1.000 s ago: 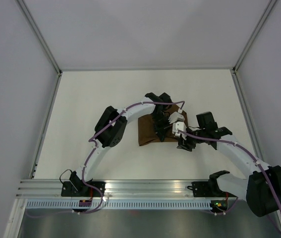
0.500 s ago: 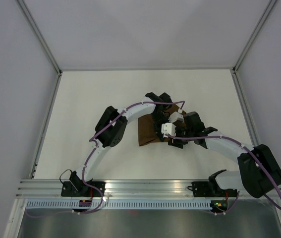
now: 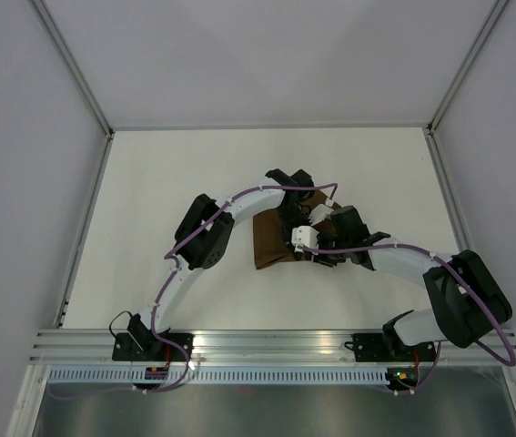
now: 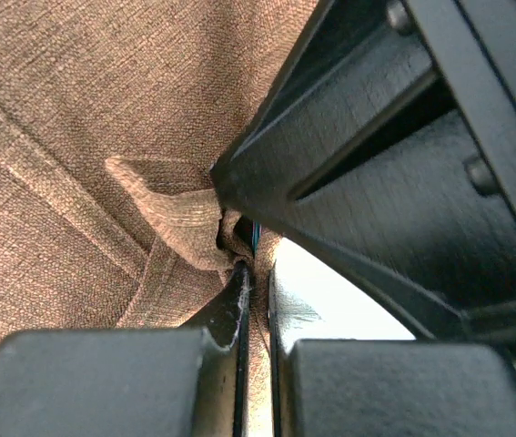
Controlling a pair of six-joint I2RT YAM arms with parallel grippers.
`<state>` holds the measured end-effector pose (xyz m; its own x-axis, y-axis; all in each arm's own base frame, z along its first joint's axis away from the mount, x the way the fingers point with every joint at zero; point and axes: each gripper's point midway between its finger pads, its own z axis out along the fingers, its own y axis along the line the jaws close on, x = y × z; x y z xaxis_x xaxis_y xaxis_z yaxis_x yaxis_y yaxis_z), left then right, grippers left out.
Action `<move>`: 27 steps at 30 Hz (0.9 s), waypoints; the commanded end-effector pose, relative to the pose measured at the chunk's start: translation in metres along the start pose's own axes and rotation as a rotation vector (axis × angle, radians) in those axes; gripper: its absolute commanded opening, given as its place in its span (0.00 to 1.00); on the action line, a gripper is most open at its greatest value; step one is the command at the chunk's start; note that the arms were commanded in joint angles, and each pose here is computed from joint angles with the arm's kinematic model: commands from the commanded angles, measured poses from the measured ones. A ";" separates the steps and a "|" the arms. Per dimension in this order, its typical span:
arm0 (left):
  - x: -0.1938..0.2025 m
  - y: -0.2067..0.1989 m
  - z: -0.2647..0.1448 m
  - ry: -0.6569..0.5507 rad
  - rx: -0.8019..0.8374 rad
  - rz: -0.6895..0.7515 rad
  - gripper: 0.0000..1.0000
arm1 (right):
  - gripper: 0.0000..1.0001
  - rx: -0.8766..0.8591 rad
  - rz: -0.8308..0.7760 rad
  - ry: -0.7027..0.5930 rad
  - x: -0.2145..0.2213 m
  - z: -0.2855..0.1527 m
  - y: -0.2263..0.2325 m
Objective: Fold the napkin, place the utensils inside, and roll it up
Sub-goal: Roll the napkin at the center of the board.
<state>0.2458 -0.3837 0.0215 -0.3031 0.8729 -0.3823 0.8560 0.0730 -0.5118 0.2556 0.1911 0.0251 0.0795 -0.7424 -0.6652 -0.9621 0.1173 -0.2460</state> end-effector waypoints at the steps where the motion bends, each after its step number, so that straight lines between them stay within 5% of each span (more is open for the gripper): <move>1: 0.010 0.005 0.015 0.052 -0.002 -0.015 0.02 | 0.38 0.043 -0.016 -0.024 -0.011 0.001 -0.016; 8: 0.002 0.009 0.009 0.018 -0.013 -0.036 0.11 | 0.21 0.034 0.000 -0.005 -0.005 0.001 -0.010; 12: -0.009 0.011 -0.004 -0.076 0.028 -0.106 0.26 | 0.10 0.020 0.002 0.008 -0.001 -0.001 -0.006; 27: -0.037 0.003 -0.030 -0.304 0.070 -0.094 0.35 | 0.01 -0.032 0.031 0.017 0.001 0.000 0.000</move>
<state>0.2583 -0.3877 0.0248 -0.5037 0.7525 -0.4243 0.7536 0.1426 -0.6417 0.2537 0.1878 0.0215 0.0494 -0.7545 -0.6544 -0.9659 0.1306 -0.2235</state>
